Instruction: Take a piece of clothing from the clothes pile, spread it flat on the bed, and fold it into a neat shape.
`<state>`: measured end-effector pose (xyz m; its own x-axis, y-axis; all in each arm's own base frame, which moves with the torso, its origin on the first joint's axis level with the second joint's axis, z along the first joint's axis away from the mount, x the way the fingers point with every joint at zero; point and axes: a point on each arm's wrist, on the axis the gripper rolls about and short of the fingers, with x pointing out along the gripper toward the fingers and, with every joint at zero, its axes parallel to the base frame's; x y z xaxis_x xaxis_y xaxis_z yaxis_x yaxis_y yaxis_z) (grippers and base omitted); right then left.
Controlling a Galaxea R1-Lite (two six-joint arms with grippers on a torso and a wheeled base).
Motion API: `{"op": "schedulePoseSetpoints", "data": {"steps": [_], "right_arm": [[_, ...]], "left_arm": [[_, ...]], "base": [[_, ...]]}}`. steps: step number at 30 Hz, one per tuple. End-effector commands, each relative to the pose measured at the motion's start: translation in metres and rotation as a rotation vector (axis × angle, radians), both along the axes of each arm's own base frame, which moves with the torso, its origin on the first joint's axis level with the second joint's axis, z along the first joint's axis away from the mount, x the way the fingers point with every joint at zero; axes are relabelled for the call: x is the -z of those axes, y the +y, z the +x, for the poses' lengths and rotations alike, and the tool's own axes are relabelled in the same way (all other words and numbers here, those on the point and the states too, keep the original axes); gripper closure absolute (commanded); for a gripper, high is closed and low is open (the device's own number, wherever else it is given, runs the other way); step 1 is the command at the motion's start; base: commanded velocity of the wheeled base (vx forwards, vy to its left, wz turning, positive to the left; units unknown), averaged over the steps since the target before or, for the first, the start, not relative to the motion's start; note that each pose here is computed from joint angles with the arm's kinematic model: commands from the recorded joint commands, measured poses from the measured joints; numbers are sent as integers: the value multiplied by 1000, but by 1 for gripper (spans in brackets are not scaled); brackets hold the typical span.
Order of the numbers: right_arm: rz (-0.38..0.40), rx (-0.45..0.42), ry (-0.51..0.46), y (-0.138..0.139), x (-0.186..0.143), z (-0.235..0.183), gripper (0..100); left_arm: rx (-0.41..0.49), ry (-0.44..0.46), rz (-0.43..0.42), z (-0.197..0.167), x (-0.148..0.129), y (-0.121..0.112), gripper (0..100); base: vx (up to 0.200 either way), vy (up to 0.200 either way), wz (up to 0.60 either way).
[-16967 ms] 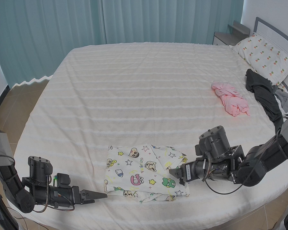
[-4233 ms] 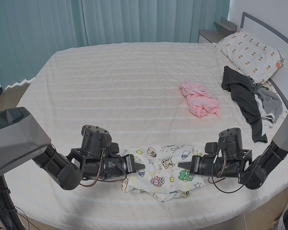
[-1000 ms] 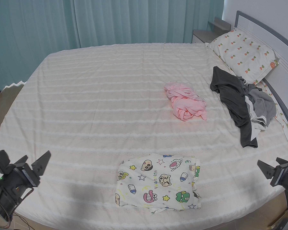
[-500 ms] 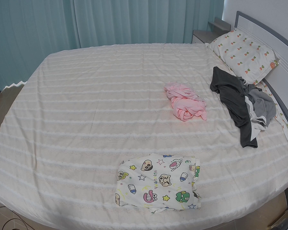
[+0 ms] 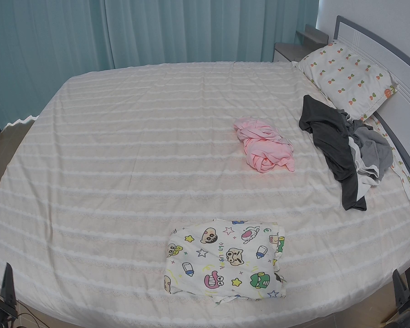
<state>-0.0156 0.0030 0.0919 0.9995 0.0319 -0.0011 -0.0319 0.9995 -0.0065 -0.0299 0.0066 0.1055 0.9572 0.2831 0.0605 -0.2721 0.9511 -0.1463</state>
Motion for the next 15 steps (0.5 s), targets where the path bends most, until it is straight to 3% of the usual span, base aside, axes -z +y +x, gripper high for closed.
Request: {"op": "schedulePoseSetpoints", "data": {"steps": [1, 6, 8, 12, 13, 15], "right_arm": [[8, -108, 36, 3, 7, 0, 0], [5, -6, 56, 1, 8, 0, 0], [4, 26, 56, 0, 8, 0, 0], [0, 32, 53, 0, 8, 0, 0], [0, 12, 45, 0, 7, 0, 0], [13, -9, 44, 1, 7, 0, 0]], "left_arm": [[179, 62, 87, 7, 24, -4, 0], [232, 116, 154, 11, 23, -6, 0], [264, 98, 161, 10, 23, -6, 0], [278, 77, 164, 8, 24, -7, 0], [224, 62, 144, 7, 24, -5, 0], [217, 51, 100, 7, 24, -5, 0]], "base": [[0, 0, 0], [0, 0, 0], [0, 0, 0], [0, 0, 0], [0, 0, 0], [0, 0, 0]]}}
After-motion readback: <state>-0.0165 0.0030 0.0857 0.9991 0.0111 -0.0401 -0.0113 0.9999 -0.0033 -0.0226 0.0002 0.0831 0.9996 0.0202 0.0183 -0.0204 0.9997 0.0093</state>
